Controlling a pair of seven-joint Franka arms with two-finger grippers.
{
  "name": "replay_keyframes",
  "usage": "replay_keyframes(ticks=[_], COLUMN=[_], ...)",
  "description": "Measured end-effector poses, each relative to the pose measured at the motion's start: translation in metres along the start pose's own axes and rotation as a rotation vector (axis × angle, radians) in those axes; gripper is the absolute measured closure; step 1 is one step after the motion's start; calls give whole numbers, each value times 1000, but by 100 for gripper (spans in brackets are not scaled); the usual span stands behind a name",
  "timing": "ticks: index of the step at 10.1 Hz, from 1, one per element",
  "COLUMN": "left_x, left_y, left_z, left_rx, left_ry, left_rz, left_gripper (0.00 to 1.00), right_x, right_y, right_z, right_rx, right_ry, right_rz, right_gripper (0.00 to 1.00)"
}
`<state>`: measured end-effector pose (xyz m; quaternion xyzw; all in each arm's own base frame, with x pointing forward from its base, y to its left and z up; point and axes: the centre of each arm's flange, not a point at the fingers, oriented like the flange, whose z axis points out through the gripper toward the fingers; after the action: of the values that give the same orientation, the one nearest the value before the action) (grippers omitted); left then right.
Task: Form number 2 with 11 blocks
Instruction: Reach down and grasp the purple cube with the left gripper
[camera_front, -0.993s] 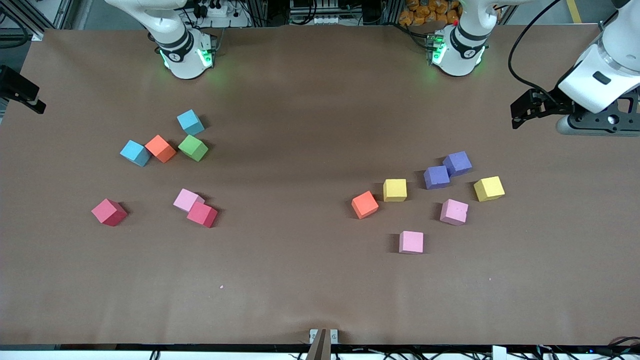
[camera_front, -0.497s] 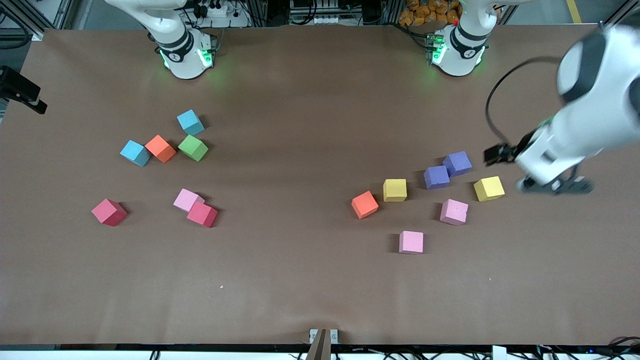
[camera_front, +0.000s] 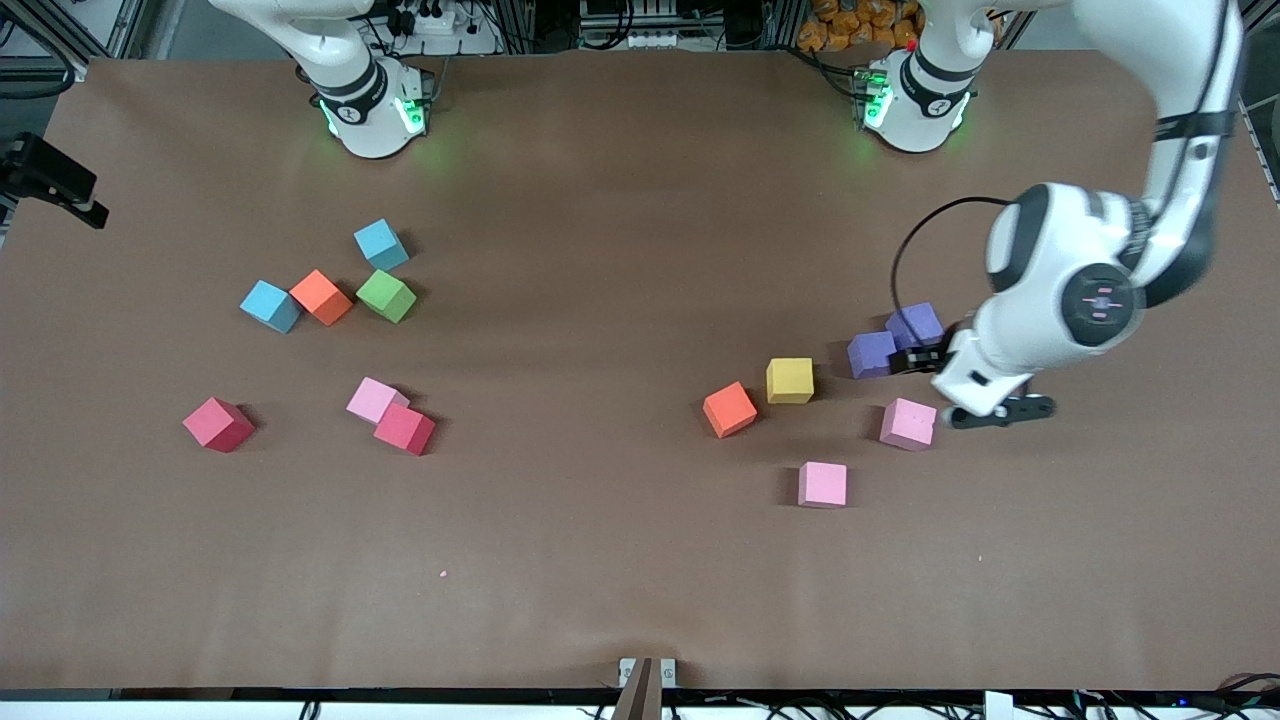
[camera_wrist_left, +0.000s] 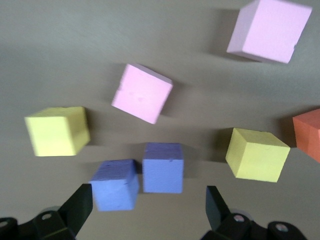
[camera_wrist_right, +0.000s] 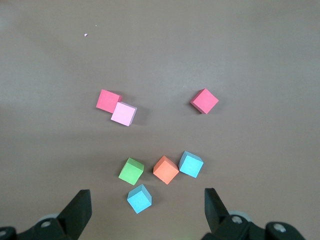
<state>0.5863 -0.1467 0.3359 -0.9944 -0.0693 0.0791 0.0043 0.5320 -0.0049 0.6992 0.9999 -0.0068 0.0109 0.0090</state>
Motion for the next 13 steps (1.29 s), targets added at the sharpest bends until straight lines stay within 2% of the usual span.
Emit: replay_keyframes(ticks=[3,11,12,13], left_x=[-24,-25,-25,-26], left_y=[9,2,2,4], left_z=[68,147,153,156], left_rx=[-9,27,31,34], left_ry=[25,-78,-84,-85], left_rz=[5,4,8,14], left_gripper=[0,0,1,14], right_x=[4,7,8,8], right_y=[-13,-18,-17,-17], right_z=[6,10,11,11], right_rx=[0,-1,-2,-2], right_ry=[-11,-15,-15,-14], right_rz=[-24,-33,-32,-32], right_gripper=[0,0,0,0])
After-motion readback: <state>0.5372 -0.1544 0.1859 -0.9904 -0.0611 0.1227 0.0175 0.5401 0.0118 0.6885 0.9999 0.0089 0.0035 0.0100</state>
